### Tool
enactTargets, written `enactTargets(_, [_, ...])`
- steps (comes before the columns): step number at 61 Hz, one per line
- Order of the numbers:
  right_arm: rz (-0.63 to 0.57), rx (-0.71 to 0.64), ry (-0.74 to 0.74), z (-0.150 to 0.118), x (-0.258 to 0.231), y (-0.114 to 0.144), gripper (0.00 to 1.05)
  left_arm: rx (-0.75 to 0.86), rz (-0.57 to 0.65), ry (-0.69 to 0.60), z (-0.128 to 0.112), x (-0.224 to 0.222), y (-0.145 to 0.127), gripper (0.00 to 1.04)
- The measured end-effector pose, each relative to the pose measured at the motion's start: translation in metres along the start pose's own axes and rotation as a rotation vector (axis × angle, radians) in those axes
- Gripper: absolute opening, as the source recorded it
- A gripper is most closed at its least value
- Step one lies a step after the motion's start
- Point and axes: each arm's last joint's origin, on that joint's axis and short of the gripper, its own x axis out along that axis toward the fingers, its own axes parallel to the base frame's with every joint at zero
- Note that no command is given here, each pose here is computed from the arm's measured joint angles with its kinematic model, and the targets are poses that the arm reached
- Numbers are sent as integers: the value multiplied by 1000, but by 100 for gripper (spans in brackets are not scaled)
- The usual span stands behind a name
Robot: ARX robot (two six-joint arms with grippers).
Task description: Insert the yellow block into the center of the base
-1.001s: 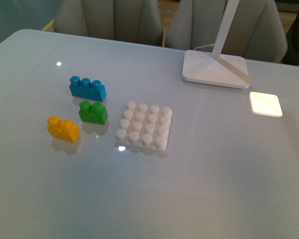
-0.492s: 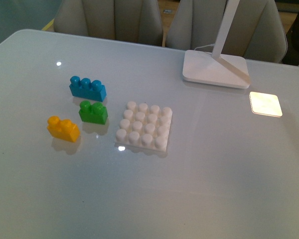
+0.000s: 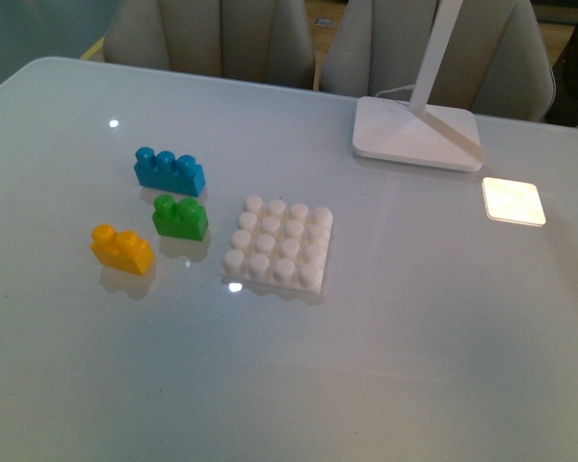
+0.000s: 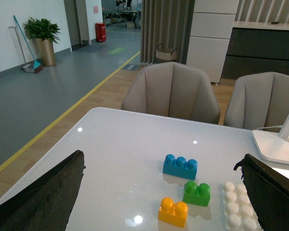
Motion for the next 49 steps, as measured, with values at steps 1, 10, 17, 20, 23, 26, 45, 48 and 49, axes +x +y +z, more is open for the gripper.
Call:
enactTargets(1, [0,0,0,0,0,0,50,0,0,0,0,0,0,97])
enactTargets(10, [0,0,0,0,0,0,82,0,0,0,0,0,0,97])
enactTargets(17, [0,0,0,0,0,0,95,0,0,0,0,0,0,97])
enactTargets(20, [0,0,0,0,0,0,96,0,0,0,0,0,0,97])
enactTargets(23, [0,0,0,0,0,0,96,0,0,0,0,0,0,97])
enactTargets(26, [0,0,0,0,0,0,96,0,0,0,0,0,0,97])
enactTargets(45, [0,0,-1,0,0,0,96,-95,-154,315,-6,21,-12,97])
enactTargets(48, [0,0,0,0,0,0,96,-96,-165,327,-7,30,-18,97])
enactTargets(49, [0,0,0,0,0,0,96,-96,-171,330,-8,34,-20,97])
